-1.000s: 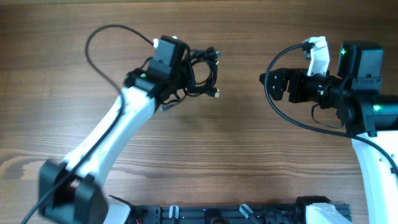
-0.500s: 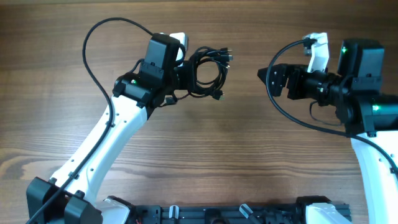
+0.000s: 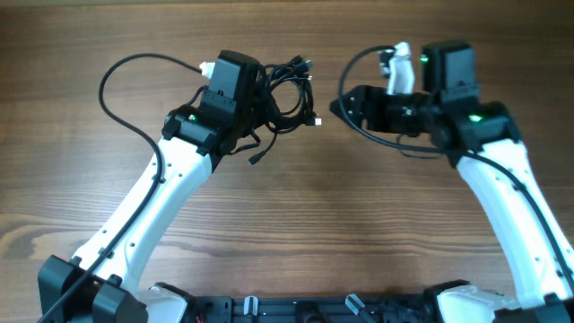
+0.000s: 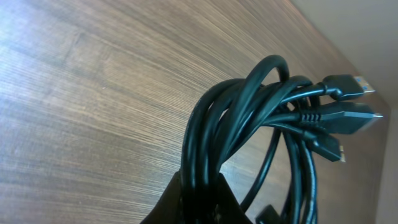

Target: Untangle cables

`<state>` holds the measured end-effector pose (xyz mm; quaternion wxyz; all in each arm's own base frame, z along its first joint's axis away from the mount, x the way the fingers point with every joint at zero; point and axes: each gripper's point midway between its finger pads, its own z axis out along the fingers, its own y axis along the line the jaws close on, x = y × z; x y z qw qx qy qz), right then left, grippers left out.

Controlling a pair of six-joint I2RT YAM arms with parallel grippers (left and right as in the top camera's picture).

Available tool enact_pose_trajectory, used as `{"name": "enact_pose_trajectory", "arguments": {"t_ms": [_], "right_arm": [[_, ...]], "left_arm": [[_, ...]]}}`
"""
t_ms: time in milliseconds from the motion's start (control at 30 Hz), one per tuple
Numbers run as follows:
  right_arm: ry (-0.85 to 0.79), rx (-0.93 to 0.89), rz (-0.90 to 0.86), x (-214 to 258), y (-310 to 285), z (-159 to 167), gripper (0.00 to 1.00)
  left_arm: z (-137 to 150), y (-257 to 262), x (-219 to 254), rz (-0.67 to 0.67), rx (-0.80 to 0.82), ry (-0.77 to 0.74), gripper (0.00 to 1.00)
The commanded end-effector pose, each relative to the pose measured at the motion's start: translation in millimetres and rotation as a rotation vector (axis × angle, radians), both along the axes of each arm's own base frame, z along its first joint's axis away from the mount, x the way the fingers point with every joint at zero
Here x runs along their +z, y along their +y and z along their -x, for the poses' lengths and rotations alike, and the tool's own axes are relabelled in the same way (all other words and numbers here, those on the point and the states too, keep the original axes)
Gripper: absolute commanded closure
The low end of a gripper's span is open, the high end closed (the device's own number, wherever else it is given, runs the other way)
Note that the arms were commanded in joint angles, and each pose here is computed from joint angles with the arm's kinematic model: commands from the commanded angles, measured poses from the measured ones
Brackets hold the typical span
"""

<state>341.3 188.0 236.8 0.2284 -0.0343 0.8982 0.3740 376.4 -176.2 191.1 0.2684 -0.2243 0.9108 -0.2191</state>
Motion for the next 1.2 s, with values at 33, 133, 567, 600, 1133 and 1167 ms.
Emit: {"name": "enact_pose_trajectory", "arguments": {"t_ms": [33,133,567,600,1133,1167], "right_arm": [[0.056,-0.035,-0.033,-7.0,33.6,-7.6,0.33],[0.078,-0.059,-0.013,-16.1,52.3,-6.3,0.34],[0.235,-0.18,0.012,-61.7,72.7,-14.7,0.45],[0.237,-0.19,0.001,-61.7,75.5,-16.4,0.45],[0.28,-0.222,0.155,-107.3,56.5,-20.0,0.96],[0.282,-0.223,0.172,-109.4,52.5,-19.3,0.96]], "left_arm": [[-3.6,7.1,5.9,0.036,0.107,0.002,0.96],[-2.9,7.6,4.0,0.032,0.108,0.009,0.96],[-2.2,6.9,2.1,0.05,0.127,0.025,0.96],[-2.2,6.9,2.1,0.05,0.127,0.025,0.96],[-7.8,0.3,17.5,0.098,0.055,-0.025,0.96],[-9.3,-1.3,23.9,0.116,0.021,-0.044,0.96]]}}
